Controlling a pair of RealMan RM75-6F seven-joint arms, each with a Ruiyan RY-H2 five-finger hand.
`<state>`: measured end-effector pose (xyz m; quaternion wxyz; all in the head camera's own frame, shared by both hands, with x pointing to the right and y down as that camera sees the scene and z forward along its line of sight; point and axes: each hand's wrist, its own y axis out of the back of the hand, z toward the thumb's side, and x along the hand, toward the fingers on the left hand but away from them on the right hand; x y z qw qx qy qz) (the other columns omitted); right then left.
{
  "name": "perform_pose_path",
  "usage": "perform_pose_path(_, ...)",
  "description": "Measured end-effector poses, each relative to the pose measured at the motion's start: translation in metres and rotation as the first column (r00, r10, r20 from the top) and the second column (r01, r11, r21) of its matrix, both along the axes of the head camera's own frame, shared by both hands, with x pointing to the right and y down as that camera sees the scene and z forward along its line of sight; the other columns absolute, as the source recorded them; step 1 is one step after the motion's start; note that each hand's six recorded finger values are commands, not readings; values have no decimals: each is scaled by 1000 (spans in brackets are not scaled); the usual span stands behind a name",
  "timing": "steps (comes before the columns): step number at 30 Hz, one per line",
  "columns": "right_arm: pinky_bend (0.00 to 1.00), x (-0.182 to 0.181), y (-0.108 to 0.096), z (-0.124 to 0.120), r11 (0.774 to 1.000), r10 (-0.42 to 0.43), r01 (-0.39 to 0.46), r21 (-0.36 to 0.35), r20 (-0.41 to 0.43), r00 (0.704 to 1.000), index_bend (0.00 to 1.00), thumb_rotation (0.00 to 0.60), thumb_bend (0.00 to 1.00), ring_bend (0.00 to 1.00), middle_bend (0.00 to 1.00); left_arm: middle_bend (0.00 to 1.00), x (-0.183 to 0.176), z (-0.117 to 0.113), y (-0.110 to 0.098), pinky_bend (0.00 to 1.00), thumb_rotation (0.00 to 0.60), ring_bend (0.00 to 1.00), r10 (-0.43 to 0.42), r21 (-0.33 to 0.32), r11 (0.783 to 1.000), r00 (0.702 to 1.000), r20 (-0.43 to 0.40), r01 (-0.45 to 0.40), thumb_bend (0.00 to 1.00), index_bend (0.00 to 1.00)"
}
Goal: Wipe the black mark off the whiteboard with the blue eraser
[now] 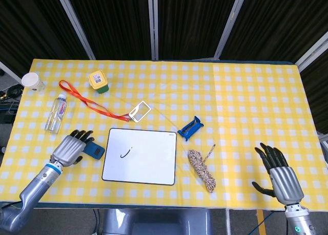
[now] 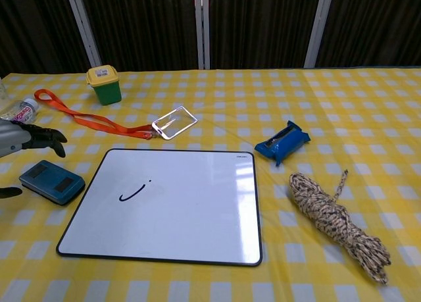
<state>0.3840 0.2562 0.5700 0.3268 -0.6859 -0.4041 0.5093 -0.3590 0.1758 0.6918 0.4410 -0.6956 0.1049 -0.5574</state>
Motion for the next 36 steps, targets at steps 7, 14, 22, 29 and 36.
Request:
perform_pose_path(7, 0, 1, 0, 0, 1000, 4, -4, -2, -1, 1000, 14, 600, 71, 0, 0, 61, 14, 13, 2, 166, 600, 131, 40, -46, 998, 999, 19, -39, 244, 189)
perform_pose_path(14, 0, 1, 0, 3, 1000, 1, -1, -10, -3, 1000, 14, 600, 71, 0, 0, 101, 21, 21, 0, 175, 600, 136, 23, -57, 998, 999, 23, -22, 185, 240)
perform_pose_path(22, 0, 1, 0, 2, 1000, 4, -4, -6, -5, 1000, 14, 600, 72, 0, 0, 362, 27, 29, 0, 321, 600, 345, 14, -57, 998, 999, 29, -12, 484, 534)
perform_pose_path(29, 0, 1, 0, 3, 1000, 2, -2, -8, -6, 1000, 14, 600, 71, 0, 0, 539, 33, 20, -7, 449, 600, 494, -13, 22, 1000, 1000, -28, 14, 618, 733)
perform_pose_path(36, 0, 0, 1, 2, 1000, 2, -2, -6, -5, 1000, 14, 600, 72, 0, 0, 561, 48, 0, -13, 470, 600, 512, -23, 106, 993, 985, -169, 41, 642, 757)
